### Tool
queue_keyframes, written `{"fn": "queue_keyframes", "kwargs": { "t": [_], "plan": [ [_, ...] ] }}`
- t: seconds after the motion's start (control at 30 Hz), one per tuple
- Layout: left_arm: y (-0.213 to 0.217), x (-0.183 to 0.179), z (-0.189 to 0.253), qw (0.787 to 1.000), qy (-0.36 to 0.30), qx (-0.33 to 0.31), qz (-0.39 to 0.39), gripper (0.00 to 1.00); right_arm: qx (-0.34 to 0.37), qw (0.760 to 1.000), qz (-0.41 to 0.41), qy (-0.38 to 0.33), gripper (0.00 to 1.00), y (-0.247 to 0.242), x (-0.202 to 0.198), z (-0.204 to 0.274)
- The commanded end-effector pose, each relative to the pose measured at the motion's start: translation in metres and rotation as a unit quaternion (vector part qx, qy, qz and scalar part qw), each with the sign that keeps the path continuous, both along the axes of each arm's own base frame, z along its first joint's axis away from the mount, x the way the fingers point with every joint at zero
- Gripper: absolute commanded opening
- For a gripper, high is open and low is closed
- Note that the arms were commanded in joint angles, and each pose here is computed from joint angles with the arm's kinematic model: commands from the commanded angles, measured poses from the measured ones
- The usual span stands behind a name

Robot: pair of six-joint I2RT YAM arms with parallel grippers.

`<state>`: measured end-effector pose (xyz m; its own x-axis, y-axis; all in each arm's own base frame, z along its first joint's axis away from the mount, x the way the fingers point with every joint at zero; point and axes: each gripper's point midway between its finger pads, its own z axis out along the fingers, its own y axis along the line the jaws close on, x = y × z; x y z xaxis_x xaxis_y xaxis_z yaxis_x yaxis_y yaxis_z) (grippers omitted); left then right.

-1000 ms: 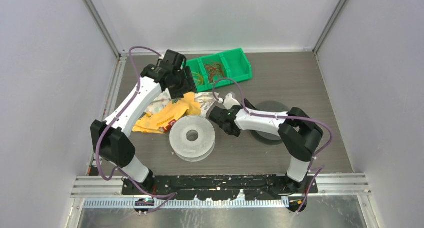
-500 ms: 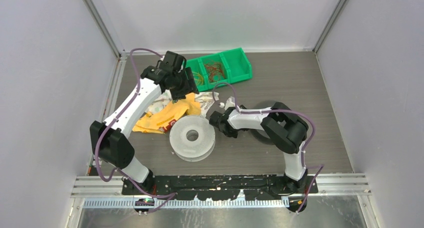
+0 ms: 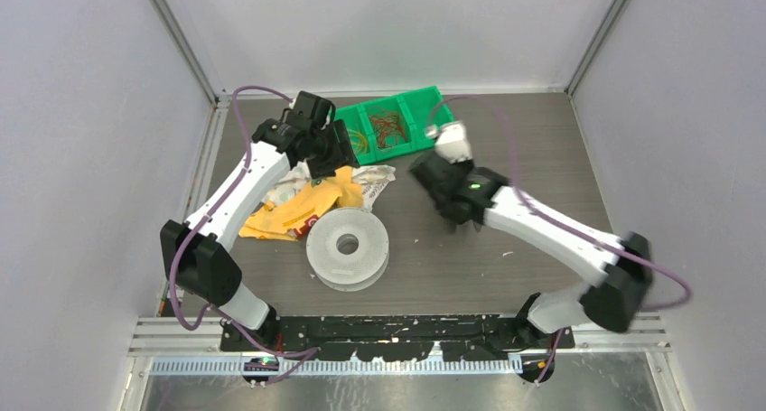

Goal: Wrap the cables
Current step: Pick up the cable reel from the center of the board, then place the cable reel at the center of the board.

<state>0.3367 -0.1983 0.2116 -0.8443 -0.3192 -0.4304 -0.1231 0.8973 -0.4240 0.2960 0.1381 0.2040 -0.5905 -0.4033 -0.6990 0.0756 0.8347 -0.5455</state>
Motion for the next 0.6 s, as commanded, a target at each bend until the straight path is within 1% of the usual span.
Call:
{"fn": "queue_keyframes", "kwargs": {
  "t": [0.0,0.07,0.13,0.3,0.43,0.57],
  "plan": [
    [-0.002,0.001,0.024,0.999,-0.041,-0.015,-0.011,0.62,0.257,0.963,0.004,-0.077,0.01,-0.014,0.016,0.043],
    [-0.001,0.001,0.024,0.999,-0.040,-0.013,-0.008,0.62,0.339,0.934,-0.001,-0.112,0.00,-0.026,0.024,0.045],
    [0.000,0.000,0.024,0.999,-0.039,-0.011,-0.009,0.63,0.372,0.919,-0.019,-0.133,0.00,-0.039,0.028,0.044],
    [0.000,-0.001,0.024,0.999,-0.038,-0.011,-0.012,0.63,0.364,0.921,-0.040,-0.132,0.00,-0.049,0.035,0.026],
    [-0.001,-0.002,0.024,0.999,-0.038,-0.013,-0.014,0.63,0.386,0.914,-0.036,-0.122,0.00,-0.045,0.038,0.005],
    [-0.001,-0.003,0.021,0.999,-0.039,-0.011,-0.021,0.63,0.375,0.921,-0.035,-0.102,0.00,-0.045,0.038,-0.007]
  ]
}}
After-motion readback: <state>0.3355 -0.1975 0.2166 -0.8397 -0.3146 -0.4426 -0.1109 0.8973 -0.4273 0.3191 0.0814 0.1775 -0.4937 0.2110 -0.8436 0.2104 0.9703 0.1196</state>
